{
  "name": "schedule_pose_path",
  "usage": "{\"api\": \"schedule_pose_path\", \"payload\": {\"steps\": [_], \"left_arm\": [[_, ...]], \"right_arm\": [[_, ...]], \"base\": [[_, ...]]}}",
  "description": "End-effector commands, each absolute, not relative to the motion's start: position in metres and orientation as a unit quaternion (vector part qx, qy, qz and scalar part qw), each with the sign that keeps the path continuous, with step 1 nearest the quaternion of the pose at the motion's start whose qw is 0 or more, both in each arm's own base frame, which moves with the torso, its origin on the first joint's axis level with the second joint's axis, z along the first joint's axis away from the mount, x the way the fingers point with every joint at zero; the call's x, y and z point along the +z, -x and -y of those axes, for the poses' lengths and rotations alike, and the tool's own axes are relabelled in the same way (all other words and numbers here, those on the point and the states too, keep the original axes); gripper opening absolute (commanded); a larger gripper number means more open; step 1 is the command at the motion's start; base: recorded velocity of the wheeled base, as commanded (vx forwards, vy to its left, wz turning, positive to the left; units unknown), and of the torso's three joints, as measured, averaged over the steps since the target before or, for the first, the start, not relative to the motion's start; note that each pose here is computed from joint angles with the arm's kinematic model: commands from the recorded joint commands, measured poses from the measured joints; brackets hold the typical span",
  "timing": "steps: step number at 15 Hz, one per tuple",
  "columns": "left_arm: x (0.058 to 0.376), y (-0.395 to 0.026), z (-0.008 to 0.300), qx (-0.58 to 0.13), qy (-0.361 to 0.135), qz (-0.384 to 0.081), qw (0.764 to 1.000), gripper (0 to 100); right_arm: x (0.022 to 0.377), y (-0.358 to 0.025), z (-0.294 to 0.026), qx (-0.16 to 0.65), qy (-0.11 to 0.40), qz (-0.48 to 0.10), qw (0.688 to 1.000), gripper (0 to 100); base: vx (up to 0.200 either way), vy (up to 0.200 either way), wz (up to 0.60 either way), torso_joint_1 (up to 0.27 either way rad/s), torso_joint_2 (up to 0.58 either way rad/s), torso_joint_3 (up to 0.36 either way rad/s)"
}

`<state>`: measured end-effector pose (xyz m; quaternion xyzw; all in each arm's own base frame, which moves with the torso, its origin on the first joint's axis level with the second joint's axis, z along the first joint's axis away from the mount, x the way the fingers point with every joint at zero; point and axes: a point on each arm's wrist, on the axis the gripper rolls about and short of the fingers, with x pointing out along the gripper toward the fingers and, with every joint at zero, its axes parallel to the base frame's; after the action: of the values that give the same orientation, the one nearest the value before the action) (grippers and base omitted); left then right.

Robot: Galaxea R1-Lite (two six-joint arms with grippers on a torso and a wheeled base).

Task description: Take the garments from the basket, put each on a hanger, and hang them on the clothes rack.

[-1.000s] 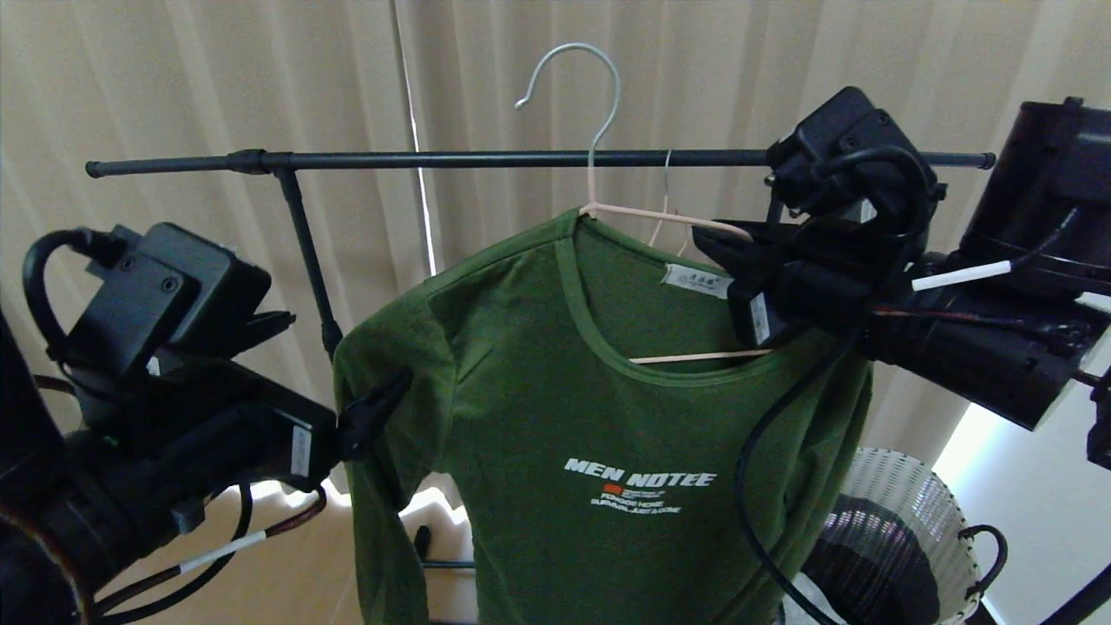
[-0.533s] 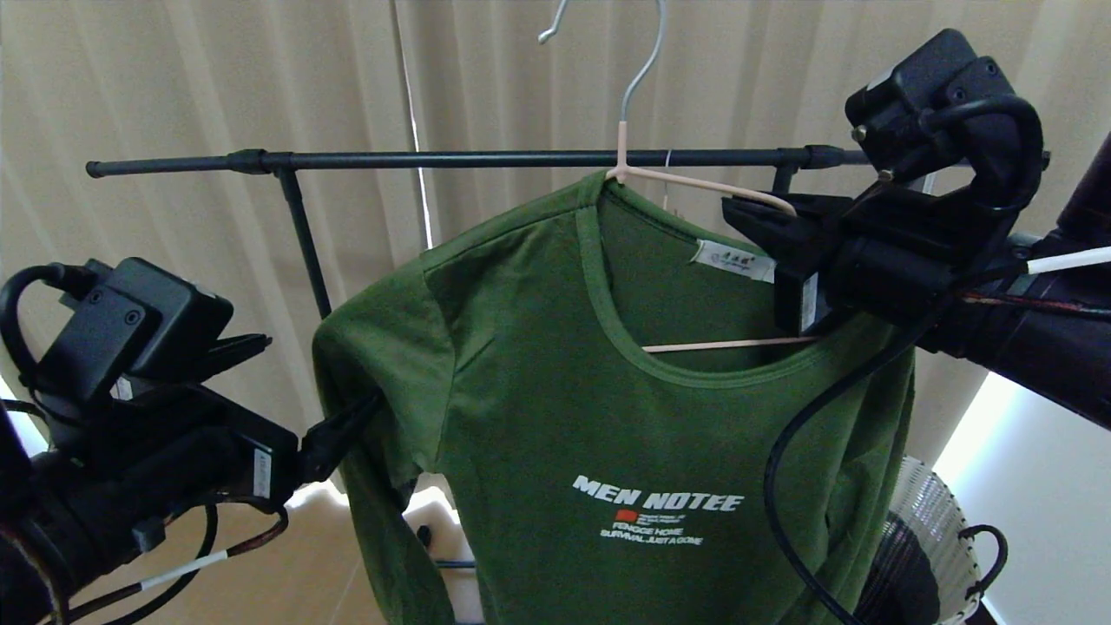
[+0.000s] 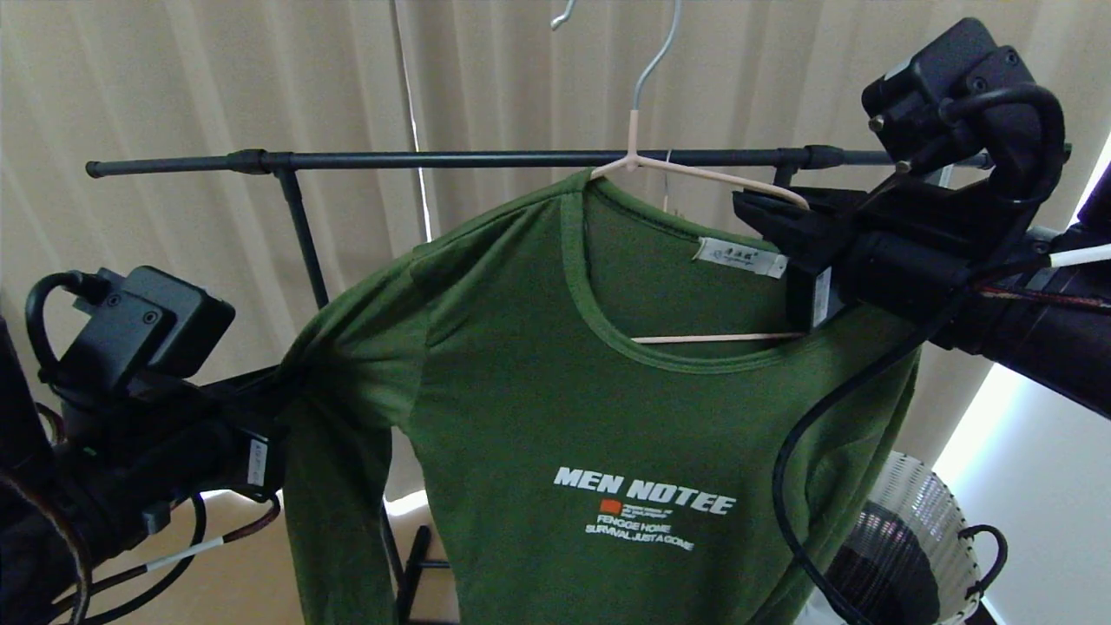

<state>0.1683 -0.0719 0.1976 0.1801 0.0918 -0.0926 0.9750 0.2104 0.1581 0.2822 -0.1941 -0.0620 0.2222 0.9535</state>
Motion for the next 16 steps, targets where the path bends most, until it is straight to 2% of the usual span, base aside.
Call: {"api": "schedule_pose_path", "payload": {"steps": [1,8,9,12,16], "left_arm": [[0.187,-0.170,0.046,-0.029,-0.179,-0.119,0.976,0],[0.185,-0.168,0.050,-0.040,-0.176,-0.120,0.976,0],[0.185,-0.167,0.051,-0.044,-0.176,-0.119,0.976,100],[0.184,-0.162,0.051,-0.082,-0.173,-0.105,0.976,100],[0.185,-0.158,0.050,-0.080,-0.172,-0.083,0.978,100]], "right_arm": [[0.282,-0.216,-0.140,0.191,0.202,0.043,0.960,0],[0.282,-0.215,-0.139,0.191,0.205,0.035,0.959,0],[0.282,-0.215,-0.138,0.191,0.206,0.032,0.959,0],[0.280,-0.214,-0.130,0.144,0.226,-0.018,0.963,0],[0.278,-0.213,-0.127,0.089,0.240,-0.047,0.966,0]], "base": [[0.000,0.000,0.00,0.000,0.00,0.000],[0.000,0.000,0.00,0.000,0.00,0.000],[0.000,0.000,0.00,0.000,0.00,0.000],[0.000,0.000,0.00,0.000,0.00,0.000],[0.000,0.000,0.00,0.000,0.00,0.000]]}}
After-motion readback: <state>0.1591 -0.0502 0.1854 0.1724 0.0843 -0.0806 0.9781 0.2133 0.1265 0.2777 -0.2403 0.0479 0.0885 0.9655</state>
